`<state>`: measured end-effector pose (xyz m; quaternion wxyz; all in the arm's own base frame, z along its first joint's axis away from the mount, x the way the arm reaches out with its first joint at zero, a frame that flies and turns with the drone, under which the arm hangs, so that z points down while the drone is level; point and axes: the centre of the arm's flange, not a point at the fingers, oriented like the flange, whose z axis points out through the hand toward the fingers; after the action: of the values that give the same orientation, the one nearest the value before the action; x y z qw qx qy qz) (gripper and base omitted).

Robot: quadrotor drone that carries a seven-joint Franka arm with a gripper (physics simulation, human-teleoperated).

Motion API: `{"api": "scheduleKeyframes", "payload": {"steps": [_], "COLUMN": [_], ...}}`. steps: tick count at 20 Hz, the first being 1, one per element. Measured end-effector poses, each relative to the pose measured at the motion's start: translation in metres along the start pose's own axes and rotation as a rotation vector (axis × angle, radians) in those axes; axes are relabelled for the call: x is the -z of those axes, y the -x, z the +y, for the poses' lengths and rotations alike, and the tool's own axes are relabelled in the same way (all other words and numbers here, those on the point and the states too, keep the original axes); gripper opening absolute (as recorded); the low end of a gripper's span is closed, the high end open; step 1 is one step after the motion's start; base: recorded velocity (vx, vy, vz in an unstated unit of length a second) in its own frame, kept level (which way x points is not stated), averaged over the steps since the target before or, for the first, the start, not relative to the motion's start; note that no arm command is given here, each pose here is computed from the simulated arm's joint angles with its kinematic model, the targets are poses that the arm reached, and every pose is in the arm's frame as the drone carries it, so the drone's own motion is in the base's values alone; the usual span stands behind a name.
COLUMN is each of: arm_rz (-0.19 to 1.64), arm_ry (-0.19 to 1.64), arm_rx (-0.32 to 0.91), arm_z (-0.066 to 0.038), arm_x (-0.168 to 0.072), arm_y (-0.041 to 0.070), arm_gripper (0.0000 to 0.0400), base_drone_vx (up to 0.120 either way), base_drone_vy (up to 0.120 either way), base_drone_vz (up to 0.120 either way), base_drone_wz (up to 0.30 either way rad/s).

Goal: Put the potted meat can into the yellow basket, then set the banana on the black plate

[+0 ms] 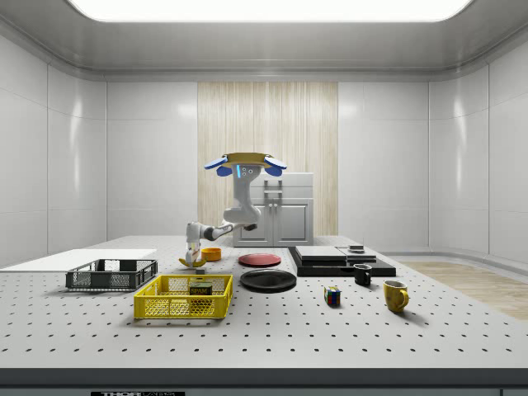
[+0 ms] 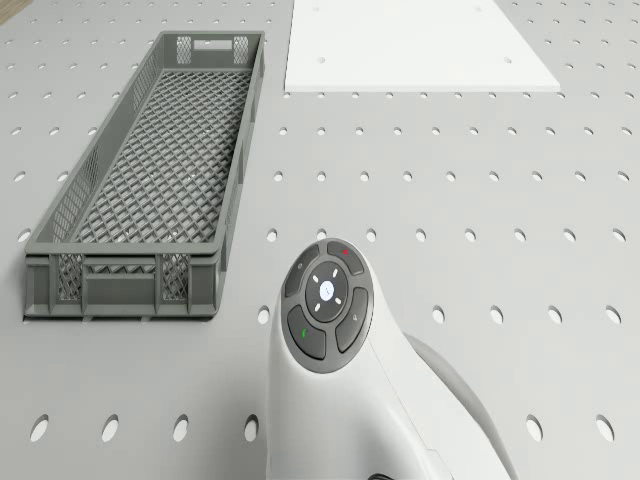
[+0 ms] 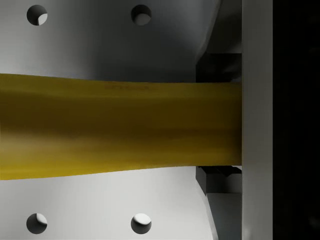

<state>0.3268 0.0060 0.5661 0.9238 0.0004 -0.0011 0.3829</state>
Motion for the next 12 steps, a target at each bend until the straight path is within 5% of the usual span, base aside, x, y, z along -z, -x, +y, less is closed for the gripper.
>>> {"api": "scheduleKeyframes", "payload": {"steps": [8,12], "arm_rz": [0.005,0.006], "arm_ry": [0.002,0.003], "arm_rx": [0.006,0.006], "arm_z": [0.000,0.000], "arm_x": [0.006,0.021], "arm_y": [0.000,0.000], "arm_gripper": [0.0191,0.0194], "base_drone_vx": [0.000,0.000], "base_drone_vy": [0.000,0.000], "base_drone_vz": [0.000,0.110], "base_drone_wz": [0.000,0.000]}}
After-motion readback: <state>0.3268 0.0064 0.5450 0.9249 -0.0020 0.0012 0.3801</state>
